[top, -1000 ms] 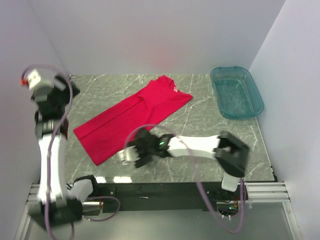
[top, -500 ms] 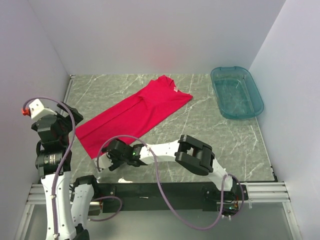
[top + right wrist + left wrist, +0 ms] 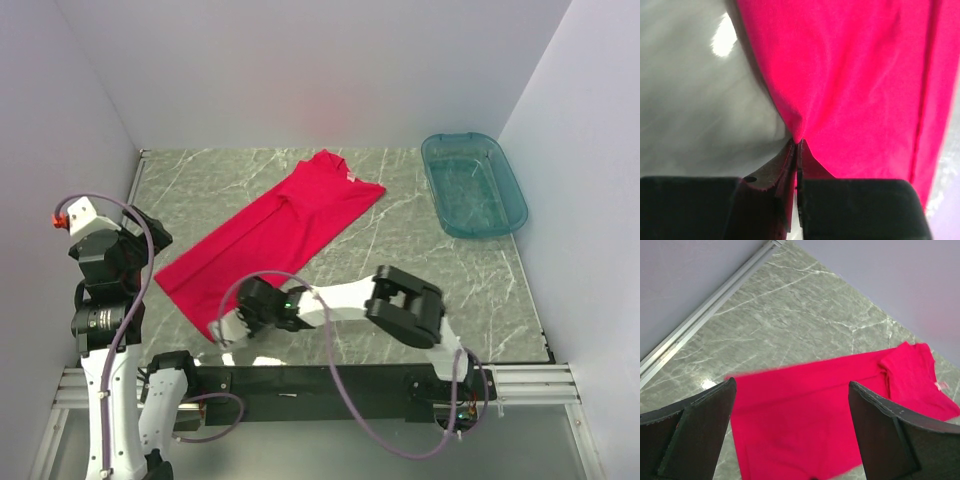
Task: Fold and stack the t-shirts
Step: Fold the tshirt
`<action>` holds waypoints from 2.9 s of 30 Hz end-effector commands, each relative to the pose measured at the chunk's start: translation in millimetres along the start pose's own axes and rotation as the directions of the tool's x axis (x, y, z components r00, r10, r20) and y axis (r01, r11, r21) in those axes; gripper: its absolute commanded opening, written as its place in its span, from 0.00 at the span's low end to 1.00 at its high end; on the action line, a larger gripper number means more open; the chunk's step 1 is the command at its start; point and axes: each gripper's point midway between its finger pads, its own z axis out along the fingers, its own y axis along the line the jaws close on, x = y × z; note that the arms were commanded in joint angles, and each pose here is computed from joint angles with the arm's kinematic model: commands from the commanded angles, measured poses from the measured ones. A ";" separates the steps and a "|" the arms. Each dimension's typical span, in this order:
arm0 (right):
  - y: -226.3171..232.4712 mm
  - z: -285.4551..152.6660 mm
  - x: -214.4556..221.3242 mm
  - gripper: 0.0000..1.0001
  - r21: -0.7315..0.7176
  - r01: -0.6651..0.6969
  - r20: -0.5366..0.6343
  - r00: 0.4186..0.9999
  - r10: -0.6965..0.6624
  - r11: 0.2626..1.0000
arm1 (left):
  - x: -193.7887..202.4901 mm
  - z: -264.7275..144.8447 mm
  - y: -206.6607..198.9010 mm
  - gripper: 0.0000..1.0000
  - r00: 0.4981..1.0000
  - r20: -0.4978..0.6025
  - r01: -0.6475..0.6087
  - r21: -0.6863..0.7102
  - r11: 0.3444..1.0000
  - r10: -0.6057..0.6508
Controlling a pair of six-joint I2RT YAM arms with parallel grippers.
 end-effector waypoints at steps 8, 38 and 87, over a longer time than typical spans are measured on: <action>131.1 -129.7 46.4 0.04 -0.388 0.042 0.040 0.999 -0.029 0.921 | 37.2 7.8 -68.4 1.00 0.985 -0.158 -0.008 0.382 0.924 0.074; -1.9 -335.8 158.7 0.93 0.245 -0.820 0.324 0.572 0.754 0.517 | 323.1 224.0 -237.3 0.65 0.503 -0.730 -0.013 0.529 0.848 0.463; 12.0 -339.9 189.8 0.93 0.234 -0.885 0.318 0.462 0.828 0.403 | 249.1 349.7 -120.3 0.44 0.600 -0.799 0.302 0.180 0.936 -0.040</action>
